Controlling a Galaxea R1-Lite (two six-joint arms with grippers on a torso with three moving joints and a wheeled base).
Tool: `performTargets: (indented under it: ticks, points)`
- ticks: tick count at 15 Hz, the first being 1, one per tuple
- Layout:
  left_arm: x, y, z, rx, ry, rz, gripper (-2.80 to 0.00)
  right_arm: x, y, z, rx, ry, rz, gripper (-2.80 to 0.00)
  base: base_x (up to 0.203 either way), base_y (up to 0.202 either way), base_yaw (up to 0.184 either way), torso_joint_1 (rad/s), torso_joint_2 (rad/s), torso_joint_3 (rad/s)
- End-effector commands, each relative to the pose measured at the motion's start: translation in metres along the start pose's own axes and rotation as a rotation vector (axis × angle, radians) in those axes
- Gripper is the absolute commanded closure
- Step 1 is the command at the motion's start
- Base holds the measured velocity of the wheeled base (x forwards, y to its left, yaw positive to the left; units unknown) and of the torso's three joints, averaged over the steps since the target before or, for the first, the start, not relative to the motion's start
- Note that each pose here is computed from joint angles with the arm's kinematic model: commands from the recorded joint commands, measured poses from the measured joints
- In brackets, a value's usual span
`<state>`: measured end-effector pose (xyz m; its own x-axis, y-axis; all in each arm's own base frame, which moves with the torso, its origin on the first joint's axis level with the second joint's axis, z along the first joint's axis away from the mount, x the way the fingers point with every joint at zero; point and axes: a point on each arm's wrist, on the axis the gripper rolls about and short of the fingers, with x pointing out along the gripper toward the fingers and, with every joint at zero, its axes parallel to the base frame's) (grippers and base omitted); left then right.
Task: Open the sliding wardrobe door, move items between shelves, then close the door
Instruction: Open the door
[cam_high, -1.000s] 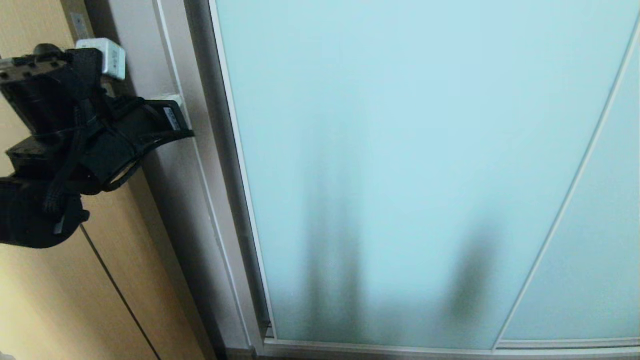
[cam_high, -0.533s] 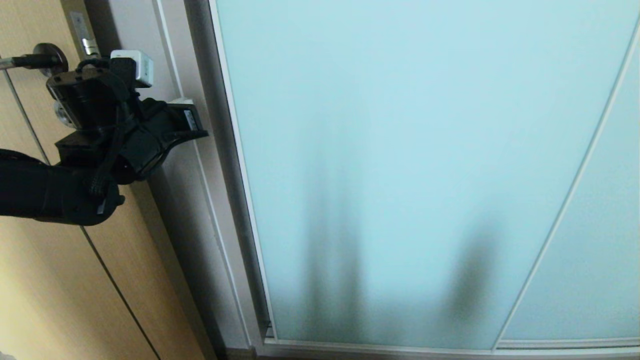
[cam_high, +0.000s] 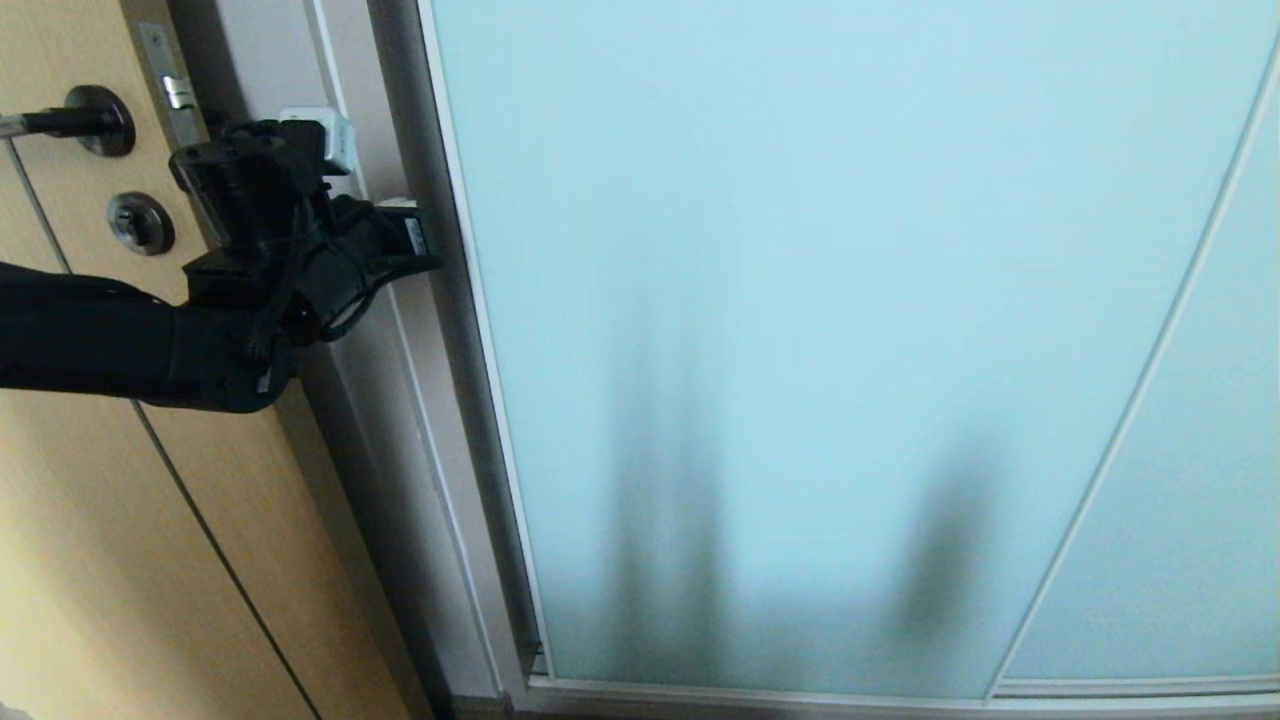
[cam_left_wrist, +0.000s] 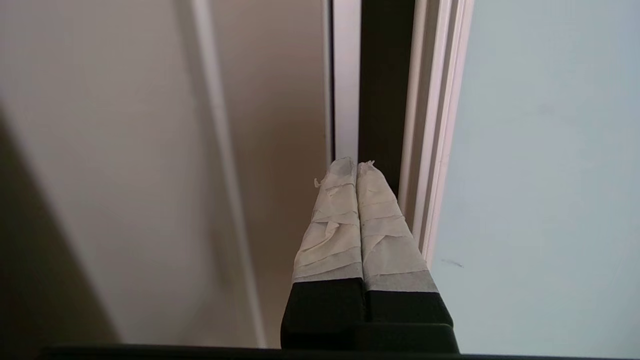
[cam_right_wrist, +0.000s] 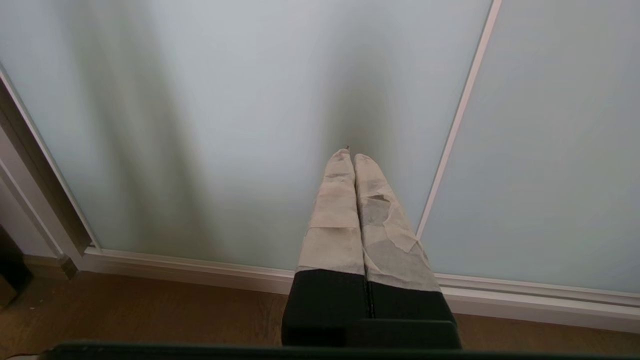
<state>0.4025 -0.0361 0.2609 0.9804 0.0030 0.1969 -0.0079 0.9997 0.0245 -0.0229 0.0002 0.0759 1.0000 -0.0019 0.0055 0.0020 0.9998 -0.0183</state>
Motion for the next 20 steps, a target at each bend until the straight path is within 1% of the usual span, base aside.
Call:
performTargets:
  ticks: [1, 6, 10, 13, 18, 20]
  points:
    - [0.011, -0.003, -0.009, 0.001, 0.0, -0.003, 0.0, 0.0, 0.0, 0.0, 0.0, 0.002, 0.0, 0.0, 0.0, 0.0, 0.0, 0.0, 0.0, 0.0]
    - [0.029, -0.007, -0.011, 0.015, -0.025, -0.007, 0.0, 0.0, 0.0, 0.0, 0.0, 0.001, 0.0, 0.0, 0.0, 0.0, 0.0, 0.0, 0.0, 0.0]
    - [0.035, -0.017, -0.026, 0.018, 0.002, -0.027, 0.0, 0.0, 0.0, 0.0, -0.001, 0.002, 0.0, 0.0, 0.0, 0.0, 0.0, 0.0, 0.0, 0.0]
    - [0.042, -0.021, -0.038, 0.017, 0.013, -0.032, 0.0, 0.0, 0.0, 0.0, 0.0, 0.002, 0.0, 0.0, 0.0, 0.0, 0.0, 0.0, 0.0, 0.0]
    - [0.051, -0.025, -0.04, 0.012, -0.01, -0.036, 0.0, 0.0, 0.0, 0.0, 0.0, 0.001, 0.0, 0.0, 0.0, 0.0, 0.0, 0.0, 0.0, 0.0]
    - [0.048, -0.035, -0.036, 0.007, -0.016, -0.057, 0.0, 0.0, 0.0, 0.0, -0.001, 0.002, 0.0, 0.0, 0.0, 0.0, 0.0, 0.0, 0.0, 0.0]
